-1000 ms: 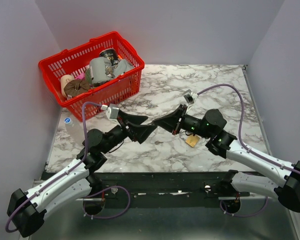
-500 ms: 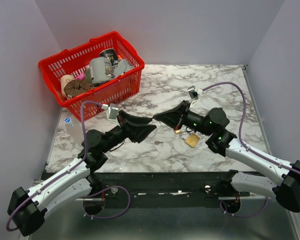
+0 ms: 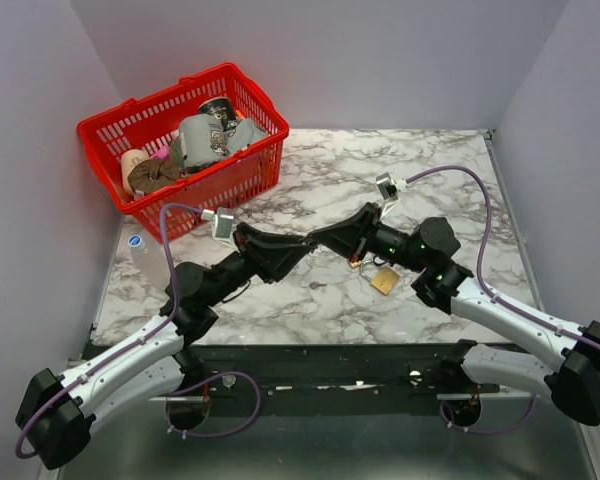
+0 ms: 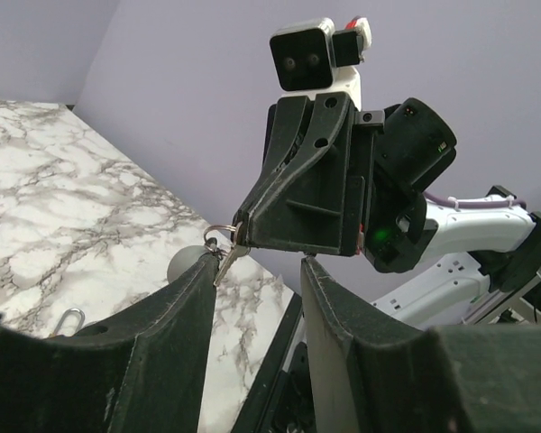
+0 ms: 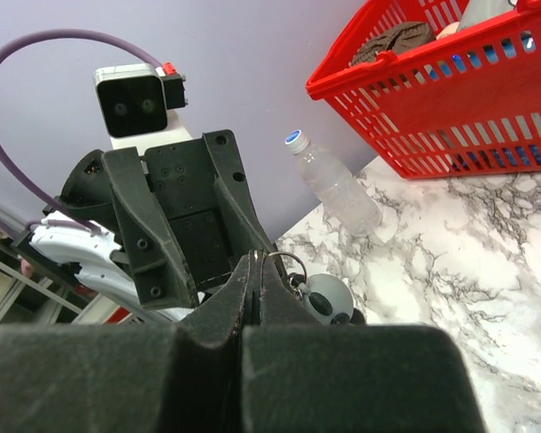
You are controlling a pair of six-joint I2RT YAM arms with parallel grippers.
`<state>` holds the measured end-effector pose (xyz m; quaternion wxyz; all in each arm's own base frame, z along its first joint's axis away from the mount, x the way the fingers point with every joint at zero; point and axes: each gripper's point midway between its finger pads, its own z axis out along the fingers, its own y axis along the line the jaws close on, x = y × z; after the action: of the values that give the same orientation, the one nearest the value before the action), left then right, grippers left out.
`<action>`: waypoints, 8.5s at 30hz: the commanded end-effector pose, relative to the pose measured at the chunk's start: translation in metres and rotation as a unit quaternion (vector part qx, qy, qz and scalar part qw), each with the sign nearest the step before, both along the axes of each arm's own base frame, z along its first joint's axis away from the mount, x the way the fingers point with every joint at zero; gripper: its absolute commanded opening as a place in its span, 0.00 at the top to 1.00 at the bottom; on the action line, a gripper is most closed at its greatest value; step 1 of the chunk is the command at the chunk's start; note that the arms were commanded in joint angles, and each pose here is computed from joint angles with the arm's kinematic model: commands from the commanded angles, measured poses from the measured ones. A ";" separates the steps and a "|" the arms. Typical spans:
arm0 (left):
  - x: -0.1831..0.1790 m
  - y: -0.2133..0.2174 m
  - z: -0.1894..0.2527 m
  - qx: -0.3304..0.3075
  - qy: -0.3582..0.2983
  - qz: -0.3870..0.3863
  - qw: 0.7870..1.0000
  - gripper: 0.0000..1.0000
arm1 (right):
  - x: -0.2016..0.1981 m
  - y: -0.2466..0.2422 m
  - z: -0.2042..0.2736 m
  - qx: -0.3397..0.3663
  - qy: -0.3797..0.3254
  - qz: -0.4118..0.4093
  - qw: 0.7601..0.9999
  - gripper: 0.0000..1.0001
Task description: Unlock with the key
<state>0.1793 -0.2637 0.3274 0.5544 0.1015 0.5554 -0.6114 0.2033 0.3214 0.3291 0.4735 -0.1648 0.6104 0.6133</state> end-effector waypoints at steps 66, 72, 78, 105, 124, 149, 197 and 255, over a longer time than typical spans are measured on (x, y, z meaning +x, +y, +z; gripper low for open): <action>-0.086 -0.015 -0.107 0.264 0.040 -0.325 0.907 1.00 | -0.108 -0.006 -0.118 -0.226 -0.013 0.305 0.925 0.74; -0.085 -0.015 -0.108 0.266 0.041 -0.321 0.908 1.00 | -0.113 -0.002 -0.119 -0.218 -0.009 0.319 0.922 0.89; -0.080 -0.014 -0.106 0.272 0.033 -0.301 0.913 1.00 | -0.113 -0.002 -0.124 -0.218 0.002 0.320 0.922 0.99; -0.019 0.012 -0.051 0.069 0.034 -0.033 0.996 0.28 | -0.076 0.014 -0.067 -0.034 -0.058 0.175 0.982 0.99; -0.033 0.011 -0.047 0.022 0.027 -0.068 0.997 0.34 | -0.059 0.012 -0.067 -0.034 -0.036 0.122 0.991 0.99; -0.035 0.002 -0.055 0.039 0.032 -0.091 0.995 1.00 | -0.052 0.017 -0.074 -0.047 -0.011 0.116 0.992 0.99; -0.033 0.001 -0.064 0.079 0.040 -0.087 0.992 1.00 | -0.072 0.020 -0.102 -0.128 -0.005 0.198 0.972 0.99; 0.122 -0.135 -0.303 0.620 -0.065 -0.099 0.775 0.17 | 0.013 -0.248 -0.041 -0.157 -0.086 -0.444 0.878 0.99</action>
<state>0.2892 -0.3872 0.0306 0.3287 0.5189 0.7673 -0.1840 0.2171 0.0858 0.2859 0.7006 -0.0228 0.6715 0.2403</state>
